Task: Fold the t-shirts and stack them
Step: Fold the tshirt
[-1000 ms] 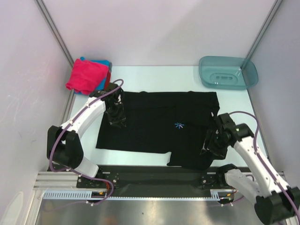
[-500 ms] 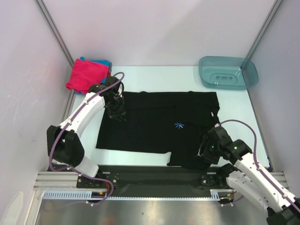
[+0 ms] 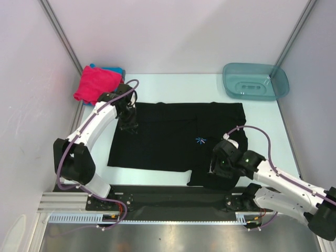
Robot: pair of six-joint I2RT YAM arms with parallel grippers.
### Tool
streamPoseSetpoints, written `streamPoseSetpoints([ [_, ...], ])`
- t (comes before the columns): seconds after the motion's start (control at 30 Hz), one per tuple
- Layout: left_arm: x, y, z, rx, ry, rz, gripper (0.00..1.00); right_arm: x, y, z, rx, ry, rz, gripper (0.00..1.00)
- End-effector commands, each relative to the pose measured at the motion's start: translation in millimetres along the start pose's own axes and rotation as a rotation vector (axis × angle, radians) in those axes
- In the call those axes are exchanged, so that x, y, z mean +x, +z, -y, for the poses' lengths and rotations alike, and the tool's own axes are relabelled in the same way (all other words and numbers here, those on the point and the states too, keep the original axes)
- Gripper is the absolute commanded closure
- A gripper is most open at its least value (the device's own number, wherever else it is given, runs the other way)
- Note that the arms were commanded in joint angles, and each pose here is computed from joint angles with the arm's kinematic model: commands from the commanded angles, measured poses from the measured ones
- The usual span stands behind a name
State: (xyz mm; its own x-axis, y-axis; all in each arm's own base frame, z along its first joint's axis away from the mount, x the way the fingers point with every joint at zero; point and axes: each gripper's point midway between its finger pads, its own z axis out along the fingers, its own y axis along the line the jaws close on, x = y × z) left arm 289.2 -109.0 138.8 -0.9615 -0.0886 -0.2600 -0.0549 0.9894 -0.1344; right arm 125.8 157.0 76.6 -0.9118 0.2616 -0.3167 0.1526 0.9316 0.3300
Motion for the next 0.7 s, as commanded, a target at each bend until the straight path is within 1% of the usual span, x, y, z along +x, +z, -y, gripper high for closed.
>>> streamPoseSetpoints([
  [0.0,-5,-11,-3,0.011,0.020,0.058,0.71,2,1,9,0.032,0.012,0.063,0.44],
  [0.1,-1,-11,-5,0.011,0.025,0.064,0.71,10,9,11,0.054,0.013,0.064,0.43],
  [0.23,0,-12,-5,0.016,0.030,0.069,0.71,1,12,20,0.174,-0.003,0.094,0.41],
  [0.27,1,-11,-5,0.017,0.032,0.065,0.71,-1,13,19,0.179,-0.010,0.102,0.41],
  [0.37,1,-11,-3,0.028,0.037,0.067,0.72,3,19,6,0.120,-0.020,0.092,0.41],
  [0.4,1,-11,-4,0.029,0.037,0.070,0.72,5,20,10,0.137,-0.014,0.088,0.41],
  [0.57,2,-13,-4,0.032,0.040,0.083,0.72,11,23,12,0.169,-0.084,0.097,0.41],
  [0.6,3,-13,-5,0.032,0.040,0.079,0.72,16,20,13,0.183,-0.128,0.096,0.40],
  [0.67,4,-14,-5,0.034,0.041,0.085,0.72,11,18,12,0.242,-0.142,0.119,0.40],
])
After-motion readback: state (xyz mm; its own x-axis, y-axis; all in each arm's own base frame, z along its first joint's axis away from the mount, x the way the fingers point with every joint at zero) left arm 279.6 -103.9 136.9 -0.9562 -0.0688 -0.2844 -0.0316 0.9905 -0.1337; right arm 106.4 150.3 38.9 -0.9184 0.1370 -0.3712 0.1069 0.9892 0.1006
